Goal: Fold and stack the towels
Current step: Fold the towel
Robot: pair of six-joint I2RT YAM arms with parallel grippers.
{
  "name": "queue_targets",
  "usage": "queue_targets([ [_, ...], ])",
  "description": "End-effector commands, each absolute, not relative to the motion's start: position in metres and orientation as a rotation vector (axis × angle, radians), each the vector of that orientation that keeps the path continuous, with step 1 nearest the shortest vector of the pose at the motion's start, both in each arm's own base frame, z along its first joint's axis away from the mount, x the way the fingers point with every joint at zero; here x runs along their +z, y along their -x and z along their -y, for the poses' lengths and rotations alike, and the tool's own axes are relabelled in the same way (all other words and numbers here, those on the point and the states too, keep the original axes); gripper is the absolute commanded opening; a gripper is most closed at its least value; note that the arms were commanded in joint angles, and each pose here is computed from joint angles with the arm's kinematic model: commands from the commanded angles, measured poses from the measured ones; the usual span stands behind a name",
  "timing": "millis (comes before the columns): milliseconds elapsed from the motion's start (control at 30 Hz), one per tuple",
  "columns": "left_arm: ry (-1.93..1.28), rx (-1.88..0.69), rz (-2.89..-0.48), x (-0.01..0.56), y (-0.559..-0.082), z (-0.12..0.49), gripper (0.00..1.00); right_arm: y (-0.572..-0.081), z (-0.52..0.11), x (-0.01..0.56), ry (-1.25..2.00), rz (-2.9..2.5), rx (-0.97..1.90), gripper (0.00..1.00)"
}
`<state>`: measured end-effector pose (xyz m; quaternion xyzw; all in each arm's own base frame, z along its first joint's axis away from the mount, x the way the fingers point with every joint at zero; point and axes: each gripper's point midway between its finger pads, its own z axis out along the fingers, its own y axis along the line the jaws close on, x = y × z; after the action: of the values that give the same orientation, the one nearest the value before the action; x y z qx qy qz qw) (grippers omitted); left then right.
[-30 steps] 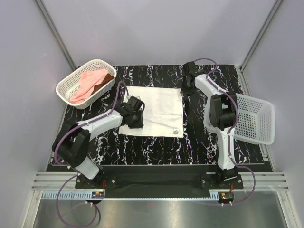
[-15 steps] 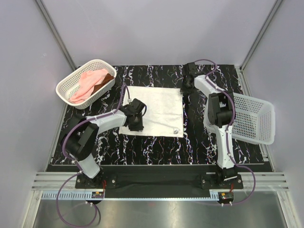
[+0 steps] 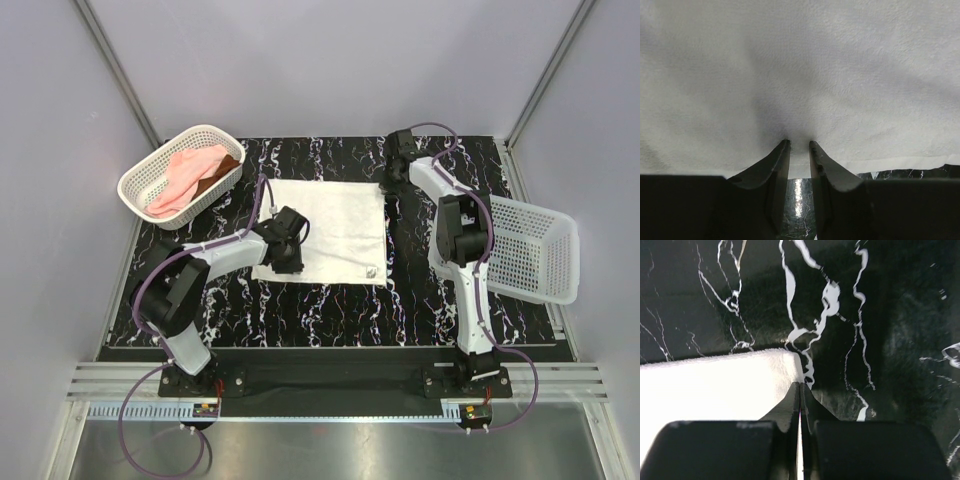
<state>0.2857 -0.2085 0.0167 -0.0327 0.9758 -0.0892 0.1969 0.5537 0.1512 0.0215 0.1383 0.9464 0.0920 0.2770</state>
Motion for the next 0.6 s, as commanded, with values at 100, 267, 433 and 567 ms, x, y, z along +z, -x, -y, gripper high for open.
queue_targets([
  [100,0.112,-0.028,-2.802,-0.019,-0.269,0.176,0.29,-0.585,-0.124,0.046,-0.423,-2.449,0.210,0.00],
  [267,0.120,-0.017,-2.809,-0.021,-0.268,0.174,0.29,-0.595,-0.117,0.048,-0.421,-2.451,0.209,0.00],
  [433,0.126,-0.018,-2.802,-0.017,-0.273,0.176,0.29,-0.595,-0.120,0.042,-0.393,-2.473,0.240,0.01],
  [567,0.117,-0.095,-2.797,-0.003,-0.281,0.190,0.29,-0.592,-0.128,0.042,-0.364,-2.504,0.297,0.10],
])
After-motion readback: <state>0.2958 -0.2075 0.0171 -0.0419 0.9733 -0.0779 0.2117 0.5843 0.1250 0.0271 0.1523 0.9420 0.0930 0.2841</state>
